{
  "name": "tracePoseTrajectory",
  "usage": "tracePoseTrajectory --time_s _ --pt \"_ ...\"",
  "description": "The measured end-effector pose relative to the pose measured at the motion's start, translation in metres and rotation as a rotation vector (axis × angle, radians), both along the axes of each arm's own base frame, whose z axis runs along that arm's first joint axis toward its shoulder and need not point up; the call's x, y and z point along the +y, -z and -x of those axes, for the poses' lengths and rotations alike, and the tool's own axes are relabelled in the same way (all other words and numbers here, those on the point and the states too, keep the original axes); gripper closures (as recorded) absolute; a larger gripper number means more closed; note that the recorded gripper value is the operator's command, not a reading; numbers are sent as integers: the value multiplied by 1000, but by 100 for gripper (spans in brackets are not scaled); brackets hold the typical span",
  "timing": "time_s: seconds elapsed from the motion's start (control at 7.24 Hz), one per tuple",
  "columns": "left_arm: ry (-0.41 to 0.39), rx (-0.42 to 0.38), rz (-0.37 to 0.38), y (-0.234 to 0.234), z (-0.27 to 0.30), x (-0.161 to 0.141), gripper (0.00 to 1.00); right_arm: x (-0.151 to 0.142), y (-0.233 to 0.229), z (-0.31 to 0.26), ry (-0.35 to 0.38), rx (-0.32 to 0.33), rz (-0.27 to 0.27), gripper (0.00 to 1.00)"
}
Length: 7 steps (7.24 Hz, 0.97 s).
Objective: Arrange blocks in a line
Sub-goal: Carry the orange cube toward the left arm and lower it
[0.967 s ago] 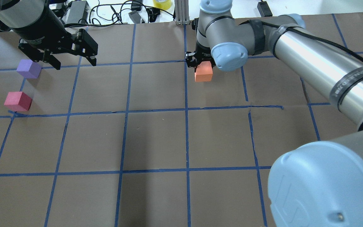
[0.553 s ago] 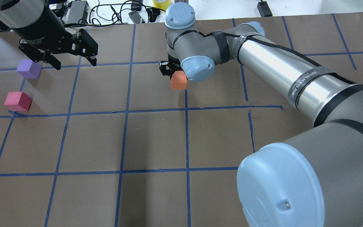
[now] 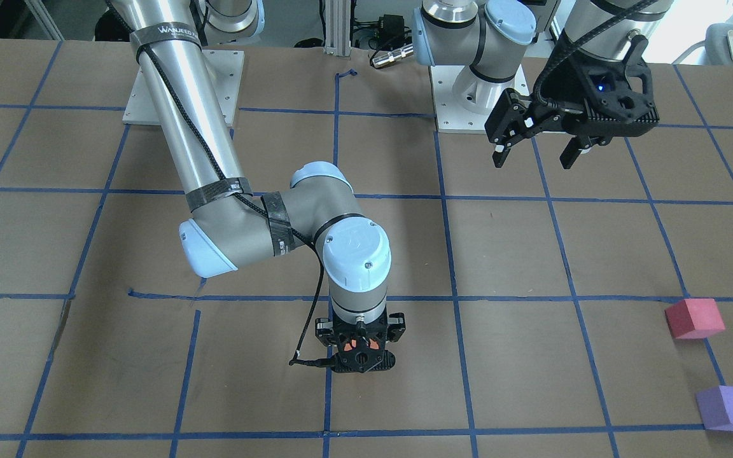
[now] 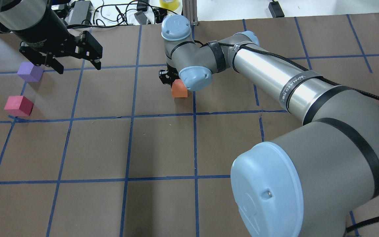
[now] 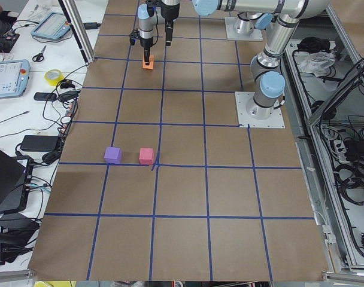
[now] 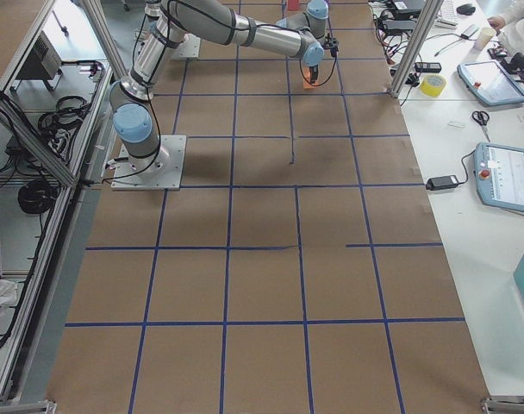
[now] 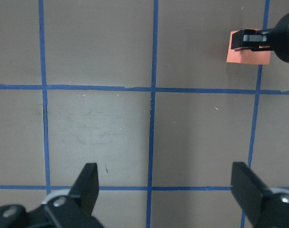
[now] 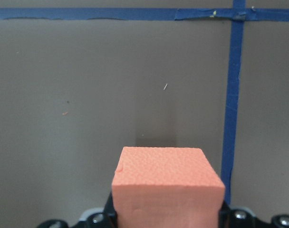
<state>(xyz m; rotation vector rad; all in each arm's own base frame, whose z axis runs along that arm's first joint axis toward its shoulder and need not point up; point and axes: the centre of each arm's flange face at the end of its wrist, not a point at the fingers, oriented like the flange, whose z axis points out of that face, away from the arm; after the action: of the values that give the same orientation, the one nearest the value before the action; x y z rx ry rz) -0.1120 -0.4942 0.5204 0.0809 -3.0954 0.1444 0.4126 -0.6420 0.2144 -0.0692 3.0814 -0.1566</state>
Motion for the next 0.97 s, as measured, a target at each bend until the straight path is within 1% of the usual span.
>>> tracePoseTrajectory --time_s 0.28,0.55,0.69,0.83,0.97 --pt "5 0 -5 3 0 -2 0 -4 2 5 -5 14 4 65" --pt "8 1 -7 4 -1 -3 0 -11 4 16 1 22 4 58" --pt "8 1 -7 4 -1 -3 0 -13 4 19 9 18 1 58" --pt "8 0 -6 3 -1 -3 0 -12 3 19 15 14 0 51" --pt "8 0 -5 3 -1 -3 0 -11 3 17 14 13 -1 13"
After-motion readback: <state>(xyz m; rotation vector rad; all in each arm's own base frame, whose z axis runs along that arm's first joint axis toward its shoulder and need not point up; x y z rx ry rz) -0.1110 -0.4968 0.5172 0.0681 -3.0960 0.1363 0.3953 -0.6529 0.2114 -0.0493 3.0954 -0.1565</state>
